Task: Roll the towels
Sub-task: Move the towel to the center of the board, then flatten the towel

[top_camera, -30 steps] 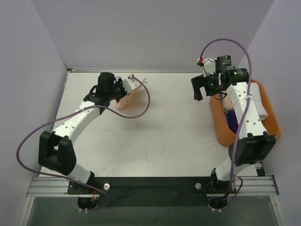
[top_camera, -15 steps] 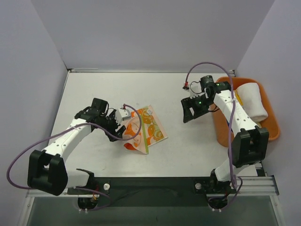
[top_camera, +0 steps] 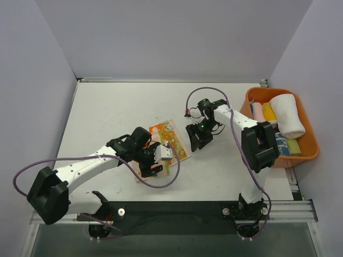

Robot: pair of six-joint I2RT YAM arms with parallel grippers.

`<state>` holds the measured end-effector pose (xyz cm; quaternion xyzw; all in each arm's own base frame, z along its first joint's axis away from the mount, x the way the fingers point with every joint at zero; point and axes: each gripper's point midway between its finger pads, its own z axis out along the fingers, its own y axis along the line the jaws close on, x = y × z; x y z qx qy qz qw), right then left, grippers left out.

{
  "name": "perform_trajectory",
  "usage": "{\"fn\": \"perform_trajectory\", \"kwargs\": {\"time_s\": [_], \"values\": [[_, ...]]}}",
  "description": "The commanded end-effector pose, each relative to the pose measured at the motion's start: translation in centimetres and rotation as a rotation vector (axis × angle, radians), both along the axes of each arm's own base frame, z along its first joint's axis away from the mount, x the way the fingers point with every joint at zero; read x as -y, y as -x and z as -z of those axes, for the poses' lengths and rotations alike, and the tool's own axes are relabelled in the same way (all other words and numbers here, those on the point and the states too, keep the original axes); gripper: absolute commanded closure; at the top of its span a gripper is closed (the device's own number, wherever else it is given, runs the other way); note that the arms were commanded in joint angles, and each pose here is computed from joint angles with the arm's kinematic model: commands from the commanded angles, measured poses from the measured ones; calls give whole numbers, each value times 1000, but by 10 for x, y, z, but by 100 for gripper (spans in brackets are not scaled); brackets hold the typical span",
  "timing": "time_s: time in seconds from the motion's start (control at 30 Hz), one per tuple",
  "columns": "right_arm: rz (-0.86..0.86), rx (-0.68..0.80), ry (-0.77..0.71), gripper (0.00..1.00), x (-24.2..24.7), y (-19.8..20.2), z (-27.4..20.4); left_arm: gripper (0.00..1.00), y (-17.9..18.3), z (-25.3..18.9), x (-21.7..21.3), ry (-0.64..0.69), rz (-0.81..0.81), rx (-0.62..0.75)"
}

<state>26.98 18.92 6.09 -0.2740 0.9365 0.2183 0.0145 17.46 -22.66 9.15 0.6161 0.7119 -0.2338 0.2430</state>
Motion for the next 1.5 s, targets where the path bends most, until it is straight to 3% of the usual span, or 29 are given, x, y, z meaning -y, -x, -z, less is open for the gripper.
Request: {"fn": "perform_trajectory", "kwargs": {"time_s": [0.0, 0.33, 0.53, 0.63, 0.67, 0.73, 0.77, 1.0, 1.03, 1.13, 1.3, 1.47], "values": [[41, -5, 18, 54, -8, -13, 2, 20, -10, 8, 24, -29, 17, 88], [8, -68, 119, 52, -18, -3, 42, 20, -11, 43, 55, -128, 76, 131], [14, -98, 155, 57, -18, -3, 60, 21, -11, 58, 65, -171, 95, 133], [17, -117, 166, 67, -17, 0, 66, 21, -13, 67, 67, -183, 96, 134], [15, -126, 165, 76, -17, 2, 68, 22, -13, 74, 66, -204, 99, 128], [13, -138, 155, 85, -19, 5, 68, 24, -14, 80, 65, -218, 101, 127], [12, -144, 153, 98, -18, 7, 68, 25, -13, 85, 64, -232, 101, 120], [30, -98, 102, 100, -15, 7, 43, 69, -7, 81, 56, -223, 68, 63], [42, -92, 96, 100, -12, 5, 40, 82, -9, 71, 55, -199, 46, 62], [81, -62, 80, 100, -2, 0, 32, 100, -26, 44, 41, -118, -79, 22], [170, -29, 48, 100, 18, -9, 16, 100, -79, 0, -8, 21, -371, 14], [291, 34, -1, 100, 44, -26, -6, 100, -106, -28, -59, 130, -592, 15]]}}
